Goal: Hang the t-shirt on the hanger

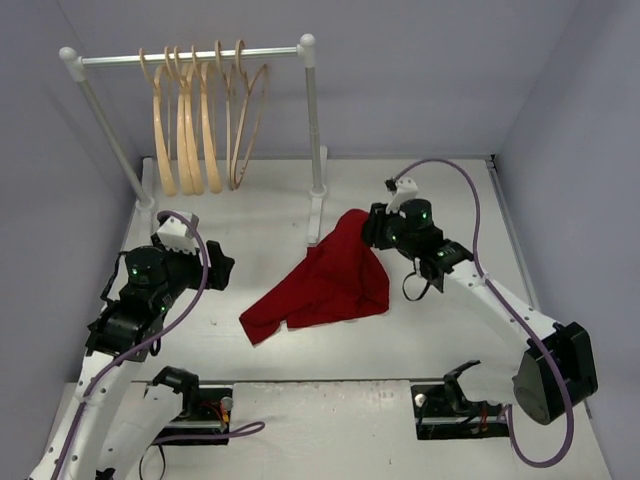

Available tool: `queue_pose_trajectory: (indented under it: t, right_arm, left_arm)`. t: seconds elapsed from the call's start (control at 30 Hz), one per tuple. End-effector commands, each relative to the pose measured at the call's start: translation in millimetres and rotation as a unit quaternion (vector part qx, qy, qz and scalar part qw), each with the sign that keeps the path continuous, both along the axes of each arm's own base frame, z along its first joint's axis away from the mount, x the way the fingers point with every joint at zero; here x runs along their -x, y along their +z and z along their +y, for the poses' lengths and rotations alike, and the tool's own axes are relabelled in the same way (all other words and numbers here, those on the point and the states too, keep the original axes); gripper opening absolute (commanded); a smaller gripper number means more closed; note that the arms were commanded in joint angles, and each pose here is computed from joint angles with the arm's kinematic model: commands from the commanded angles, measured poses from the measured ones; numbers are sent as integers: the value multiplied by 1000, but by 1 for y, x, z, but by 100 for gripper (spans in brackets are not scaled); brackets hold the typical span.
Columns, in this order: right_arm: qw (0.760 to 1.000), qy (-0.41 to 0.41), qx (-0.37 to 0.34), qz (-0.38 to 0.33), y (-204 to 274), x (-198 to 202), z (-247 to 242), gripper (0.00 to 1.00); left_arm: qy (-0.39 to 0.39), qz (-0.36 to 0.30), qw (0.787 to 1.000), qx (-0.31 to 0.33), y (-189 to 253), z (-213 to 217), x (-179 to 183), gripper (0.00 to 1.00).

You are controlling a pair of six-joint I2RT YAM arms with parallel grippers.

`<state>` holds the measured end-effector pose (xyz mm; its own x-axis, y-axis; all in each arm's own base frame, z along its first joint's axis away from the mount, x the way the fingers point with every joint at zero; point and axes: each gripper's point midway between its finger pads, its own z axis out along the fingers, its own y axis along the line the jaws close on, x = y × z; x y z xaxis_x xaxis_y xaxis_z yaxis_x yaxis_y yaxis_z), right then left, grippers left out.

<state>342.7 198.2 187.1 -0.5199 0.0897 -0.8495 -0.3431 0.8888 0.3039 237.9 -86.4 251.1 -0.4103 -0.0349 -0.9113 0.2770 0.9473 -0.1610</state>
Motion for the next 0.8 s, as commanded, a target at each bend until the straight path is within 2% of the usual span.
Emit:
queue_pose_trajectory:
  t: [0.0, 0.03, 0.1, 0.17, 0.23, 0.3, 0.47, 0.5, 0.63, 0.77]
  right_arm:
    - [997, -68, 29, 26, -32, 13, -34, 50]
    - [996, -70, 36, 37, -44, 21, -38, 57]
    - [997, -69, 32, 25, -38, 27, -42, 66]
    - [997, -69, 30, 12, -28, 29, -45, 72]
    - [996, -82, 37, -1, -21, 28, -53, 73]
    - [994, -98, 36, -11, -12, 28, -65, 73]
    - [991, -129, 19, 13, -21, 28, -92, 72]
    - [992, -122, 9, 20, -25, 33, -94, 72]
    - [991, -133, -11, 17, -24, 38, -107, 71]
    - [992, -124, -15, 14, -24, 43, -105, 71]
  left_arm:
    - [-62, -34, 996, 55, 42, -37, -6, 78]
    - [-72, -21, 996, 57, 41, -48, -8, 78]
    - [-81, 3, 996, 46, 32, -69, -14, 78]
    - [-96, 16, 995, 19, 26, -97, -16, 78]
    - [-115, 30, 993, -1, 18, -122, -19, 78]
    - [-112, 53, 992, -25, -3, -147, -38, 78]
    - [-119, 86, 988, -47, -34, -183, -72, 77]
    - [-119, 86, 988, -47, -33, -188, -79, 75]
    - [-131, 135, 979, -80, -77, -209, -97, 64]
    - [-142, 164, 972, -91, -105, -223, -107, 59]
